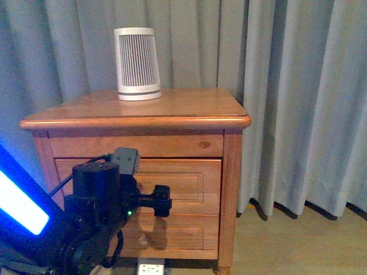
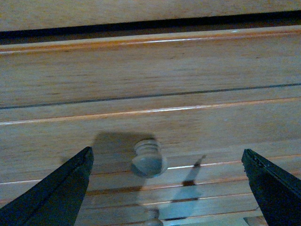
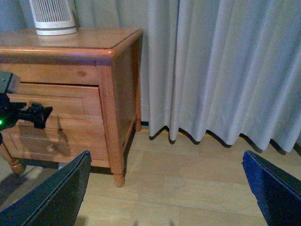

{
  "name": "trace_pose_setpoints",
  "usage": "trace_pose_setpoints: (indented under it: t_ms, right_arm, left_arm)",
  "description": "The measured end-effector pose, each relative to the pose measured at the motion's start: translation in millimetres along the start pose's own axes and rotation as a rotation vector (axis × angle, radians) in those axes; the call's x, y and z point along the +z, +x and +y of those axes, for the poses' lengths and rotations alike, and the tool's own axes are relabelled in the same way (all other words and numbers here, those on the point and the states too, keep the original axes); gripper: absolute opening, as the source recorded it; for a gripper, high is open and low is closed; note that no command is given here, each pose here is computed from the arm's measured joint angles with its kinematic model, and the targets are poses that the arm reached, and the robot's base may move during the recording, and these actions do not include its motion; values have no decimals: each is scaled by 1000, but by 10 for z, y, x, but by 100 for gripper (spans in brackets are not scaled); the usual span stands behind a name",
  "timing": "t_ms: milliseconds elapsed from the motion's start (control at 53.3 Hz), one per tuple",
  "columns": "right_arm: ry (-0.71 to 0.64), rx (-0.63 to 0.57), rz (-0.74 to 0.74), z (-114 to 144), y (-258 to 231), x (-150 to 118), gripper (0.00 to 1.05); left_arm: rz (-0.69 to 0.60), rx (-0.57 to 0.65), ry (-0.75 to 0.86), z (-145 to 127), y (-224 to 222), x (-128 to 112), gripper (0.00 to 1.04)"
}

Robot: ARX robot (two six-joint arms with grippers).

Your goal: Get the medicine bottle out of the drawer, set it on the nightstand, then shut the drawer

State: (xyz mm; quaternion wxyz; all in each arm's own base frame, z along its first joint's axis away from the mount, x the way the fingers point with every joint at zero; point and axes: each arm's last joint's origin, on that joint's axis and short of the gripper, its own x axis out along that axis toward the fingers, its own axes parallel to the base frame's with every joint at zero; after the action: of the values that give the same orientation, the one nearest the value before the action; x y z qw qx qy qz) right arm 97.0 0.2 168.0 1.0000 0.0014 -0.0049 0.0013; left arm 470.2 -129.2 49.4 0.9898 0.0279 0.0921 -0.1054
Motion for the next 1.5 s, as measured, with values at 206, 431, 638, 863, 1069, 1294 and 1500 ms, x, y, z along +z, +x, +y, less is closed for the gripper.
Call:
trace_pose_setpoints:
  t_ms: [206, 431, 638, 863, 1069, 1294, 1500]
  right_arm:
    - [0, 0, 0, 0, 0, 0, 98]
    - [0, 0, 0, 0, 0, 0, 98]
    - [0, 0, 0, 0, 0, 0, 98]
    - [0, 0, 0, 0, 0, 0, 98]
    - [0, 0, 0, 0, 0, 0, 98]
    - [0, 0, 0, 0, 0, 0, 98]
    - [0, 0, 0, 0, 0, 0, 98]
  left_arm:
    - [15, 14, -14, -5, 151, -68, 98]
    - [29, 19, -17, 23, 192, -147, 98]
    - [29, 22, -24, 48, 200, -151, 96]
    - [27, 40, -28, 121, 204, -149, 65]
    - [28, 43, -27, 147, 205, -150, 48]
    - [22, 29, -26, 132, 205, -144, 25]
    - [5, 21, -21, 132, 184, -150, 25]
